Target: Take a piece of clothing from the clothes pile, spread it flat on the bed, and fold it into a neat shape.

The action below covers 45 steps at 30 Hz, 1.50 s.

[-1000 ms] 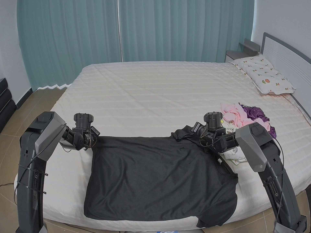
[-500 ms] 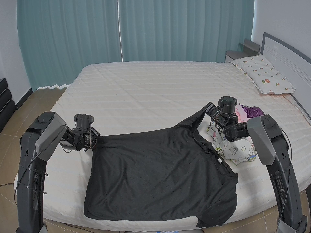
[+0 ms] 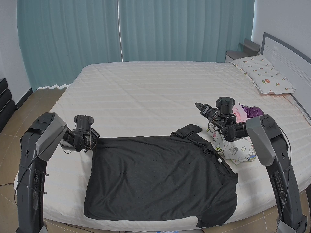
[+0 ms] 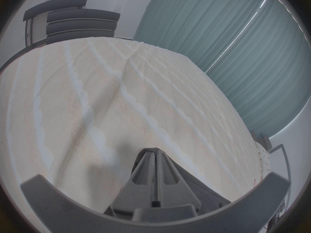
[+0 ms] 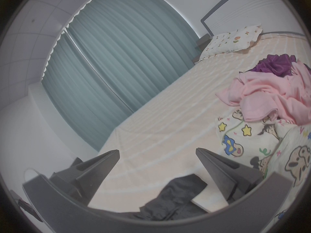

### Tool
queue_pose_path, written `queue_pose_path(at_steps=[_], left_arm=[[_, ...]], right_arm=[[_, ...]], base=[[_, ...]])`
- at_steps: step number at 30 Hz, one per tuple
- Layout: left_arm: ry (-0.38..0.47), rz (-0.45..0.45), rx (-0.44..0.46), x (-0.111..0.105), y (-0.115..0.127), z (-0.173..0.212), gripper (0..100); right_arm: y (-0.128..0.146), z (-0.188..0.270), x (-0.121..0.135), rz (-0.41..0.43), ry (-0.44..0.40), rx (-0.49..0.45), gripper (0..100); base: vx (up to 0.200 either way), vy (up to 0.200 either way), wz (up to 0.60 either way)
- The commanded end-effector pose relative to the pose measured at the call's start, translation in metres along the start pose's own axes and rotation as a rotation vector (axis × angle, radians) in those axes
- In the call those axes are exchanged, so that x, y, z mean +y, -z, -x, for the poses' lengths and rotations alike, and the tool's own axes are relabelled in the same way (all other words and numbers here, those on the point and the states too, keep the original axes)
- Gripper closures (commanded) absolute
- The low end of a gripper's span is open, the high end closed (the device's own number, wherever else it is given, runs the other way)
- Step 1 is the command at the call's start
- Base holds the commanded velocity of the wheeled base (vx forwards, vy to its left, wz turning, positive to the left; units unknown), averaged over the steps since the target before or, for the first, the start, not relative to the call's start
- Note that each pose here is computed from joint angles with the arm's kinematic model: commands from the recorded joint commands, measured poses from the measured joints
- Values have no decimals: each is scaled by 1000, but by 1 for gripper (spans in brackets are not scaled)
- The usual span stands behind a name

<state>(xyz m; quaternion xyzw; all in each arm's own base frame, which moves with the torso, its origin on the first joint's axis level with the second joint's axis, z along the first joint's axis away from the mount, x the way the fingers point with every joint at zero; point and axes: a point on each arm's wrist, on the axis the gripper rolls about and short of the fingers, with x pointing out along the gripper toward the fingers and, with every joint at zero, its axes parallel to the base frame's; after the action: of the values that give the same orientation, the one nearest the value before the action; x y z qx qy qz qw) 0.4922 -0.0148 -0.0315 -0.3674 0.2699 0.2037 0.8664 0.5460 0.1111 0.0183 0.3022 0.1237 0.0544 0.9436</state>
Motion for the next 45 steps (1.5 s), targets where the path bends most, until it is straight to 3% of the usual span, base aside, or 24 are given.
queue_pose_path(at_steps=[1, 5, 10, 17, 23, 24, 36, 45], left_arm=[[-3, 0, 2, 1, 1, 0, 100], [-3, 0, 2, 1, 1, 0, 100], [-6, -1, 5, 2, 2, 0, 100], [-10, -1, 8, 3, 2, 0, 100], [-10, -1, 8, 3, 2, 0, 100], [-10, -1, 8, 3, 2, 0, 100], [-11, -2, 9, 3, 2, 0, 100], [9, -3, -10, -2, -2, -1, 100]], right_arm=[[8, 14, -7, 84, 57, 83, 0], [32, 35, -19, 217, 58, 236, 0], [57, 48, -23, 340, 36, 346, 0], [76, 51, -5, 377, -12, 375, 0], [89, 44, -10, 408, -4, 389, 0], [92, 42, -13, 409, -1, 389, 100], [78, 36, -33, 451, 91, 345, 100], [44, 32, -56, 395, 180, 244, 100]], base=[[0, 0, 0], [0, 0, 0], [0, 0, 0], [0, 0, 0], [0, 0, 0], [0, 0, 0], [0, 0, 0], [0, 0, 0]])
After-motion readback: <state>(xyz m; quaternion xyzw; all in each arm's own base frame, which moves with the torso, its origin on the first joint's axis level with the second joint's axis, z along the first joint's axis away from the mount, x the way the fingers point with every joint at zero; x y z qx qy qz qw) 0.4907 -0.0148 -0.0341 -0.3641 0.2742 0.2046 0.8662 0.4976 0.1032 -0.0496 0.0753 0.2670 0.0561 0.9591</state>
